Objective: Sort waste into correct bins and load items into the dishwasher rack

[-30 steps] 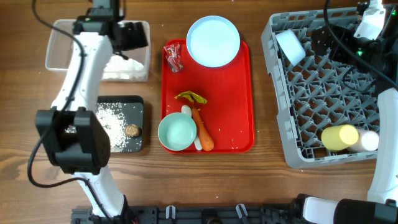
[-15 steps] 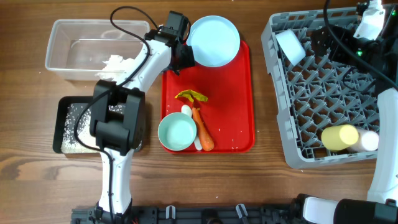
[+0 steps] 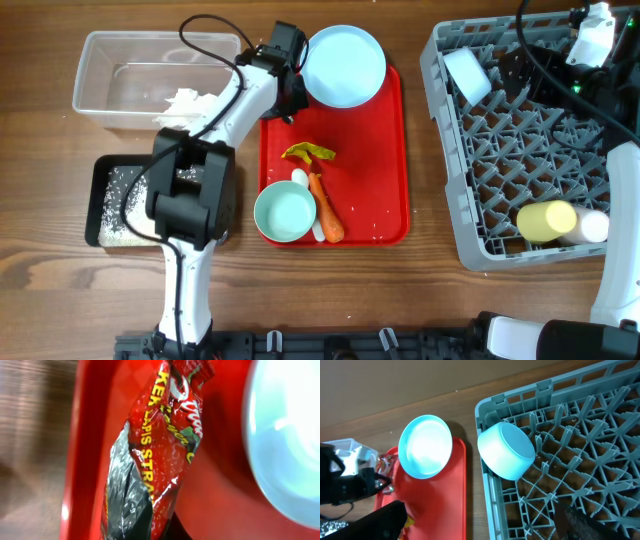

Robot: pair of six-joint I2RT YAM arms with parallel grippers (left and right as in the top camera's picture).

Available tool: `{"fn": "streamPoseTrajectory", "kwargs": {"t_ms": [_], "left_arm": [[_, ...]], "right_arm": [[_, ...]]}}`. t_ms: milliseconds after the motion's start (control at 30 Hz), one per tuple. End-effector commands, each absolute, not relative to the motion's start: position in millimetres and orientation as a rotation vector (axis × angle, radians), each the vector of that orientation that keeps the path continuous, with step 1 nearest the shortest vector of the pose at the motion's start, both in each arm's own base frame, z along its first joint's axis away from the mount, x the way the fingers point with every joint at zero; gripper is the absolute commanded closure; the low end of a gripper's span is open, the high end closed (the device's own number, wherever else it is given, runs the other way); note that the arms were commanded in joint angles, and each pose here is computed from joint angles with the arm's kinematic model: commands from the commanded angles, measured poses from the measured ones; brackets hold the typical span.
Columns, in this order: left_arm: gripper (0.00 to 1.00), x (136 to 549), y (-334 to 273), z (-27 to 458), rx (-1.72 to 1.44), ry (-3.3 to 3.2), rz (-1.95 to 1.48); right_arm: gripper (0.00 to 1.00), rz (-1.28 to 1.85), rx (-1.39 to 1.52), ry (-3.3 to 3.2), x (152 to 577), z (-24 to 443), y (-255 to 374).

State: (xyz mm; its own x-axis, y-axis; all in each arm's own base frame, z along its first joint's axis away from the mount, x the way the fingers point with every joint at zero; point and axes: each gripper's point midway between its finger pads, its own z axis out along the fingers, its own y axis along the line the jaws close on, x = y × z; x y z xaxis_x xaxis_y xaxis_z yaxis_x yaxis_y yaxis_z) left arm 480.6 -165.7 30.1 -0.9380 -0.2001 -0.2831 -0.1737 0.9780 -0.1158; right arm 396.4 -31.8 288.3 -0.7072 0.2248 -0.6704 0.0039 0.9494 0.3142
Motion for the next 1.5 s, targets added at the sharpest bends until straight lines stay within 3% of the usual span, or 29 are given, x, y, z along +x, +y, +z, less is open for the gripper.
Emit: {"fn": "streamPoseTrajectory", "kwargs": {"t_ms": [0, 100, 267, 300, 333, 367, 433, 500, 600, 767, 1000, 1033, 1067, 1133, 1167, 1300, 1333, 1367, 1400, 1467], "left_arm": [[0.96, 477, -158, 136, -0.251, 2.658, -0.173], [0.96, 462, -111, 186, -0.334, 2.572, -0.004], [0.96, 463, -16, 160, -0.597, 2.603, 0.172], [0.84, 464, -1, 148, -0.642, 2.622, 0.184], [0.45, 467, 9, 137, -0.672, 2.632, 0.196], [0.17, 470, 13, 131, -0.680, 2.632, 0.200], [0.11, 480, 7, 130, -0.583, 2.635, 0.170], [0.11, 484, -19, 140, -0.432, 2.644, 0.084], [0.13, 465, -110, 150, -0.044, 2.703, -0.115], [0.12, 394, -205, 93, 0.513, 2.866, -0.175], [0.14, 378, -210, 21, 0.583, 2.936, -0.148], [0.25, 379, -210, 16, 0.583, 2.940, -0.146], [0.43, 380, -211, 13, 0.583, 2.940, -0.146], [0.90, 380, -213, 11, 0.584, 2.941, -0.158], [0.96, 379, -213, 11, 0.582, 2.946, -0.162], [0.96, 386, -213, 27, 0.567, 2.919, -0.171], [0.73, 391, -213, 39, 0.556, 2.903, -0.177], [0.32, 396, -213, 56, 0.545, 2.881, -0.185], [0.21, 400, -213, 77, 0.539, 2.852, -0.194], [0.20, 396, -212, 98, 0.554, 2.832, -0.199]], "right_arm": [[0.03, 0.387, 0.136, 2.345, 397, 283, -30], [0.03, 0.386, 0.136, 2.343, 398, 283, -30], [0.03, 0.387, 0.136, 2.343, 398, 283, -30], [0.03, 0.387, 0.137, 2.344, 398, 283, -30], [0.03, 0.387, 0.136, 2.343, 398, 283, -30], [0.03, 0.388, 0.137, 2.343, 398, 283, -30], [0.03, 0.388, 0.137, 2.345, 397, 283, -30], [0.03, 0.388, 0.137, 2.345, 397, 283, -30], [0.03, 0.389, 0.138, 2.349, 397, 282, -30], [0.03, 0.388, 0.135, 2.352, 396, 281, -29], [0.03, 0.394, 0.142, 2.367, 394, 279, -29], [0.03, 0.393, 0.141, 2.367, 393, 279, -29], [0.03, 0.393, 0.141, 2.366, 394, 279, -29], [0.03, 0.393, 0.141, 2.367, 393, 279, -29], [0.03, 0.392, 0.140, 2.366, 394, 279, -29], [0.04, 0.392, 0.141, 2.366, 394, 279, -29], [0.03, 0.393, 0.141, 2.365, 394, 279, -29], [0.03, 0.392, 0.141, 2.365, 394, 279, -29], [0.03, 0.391, 0.140, 2.363, 394, 280, -29], [0.03, 0.391, 0.138, 2.359, 395, 280, -29]]}}
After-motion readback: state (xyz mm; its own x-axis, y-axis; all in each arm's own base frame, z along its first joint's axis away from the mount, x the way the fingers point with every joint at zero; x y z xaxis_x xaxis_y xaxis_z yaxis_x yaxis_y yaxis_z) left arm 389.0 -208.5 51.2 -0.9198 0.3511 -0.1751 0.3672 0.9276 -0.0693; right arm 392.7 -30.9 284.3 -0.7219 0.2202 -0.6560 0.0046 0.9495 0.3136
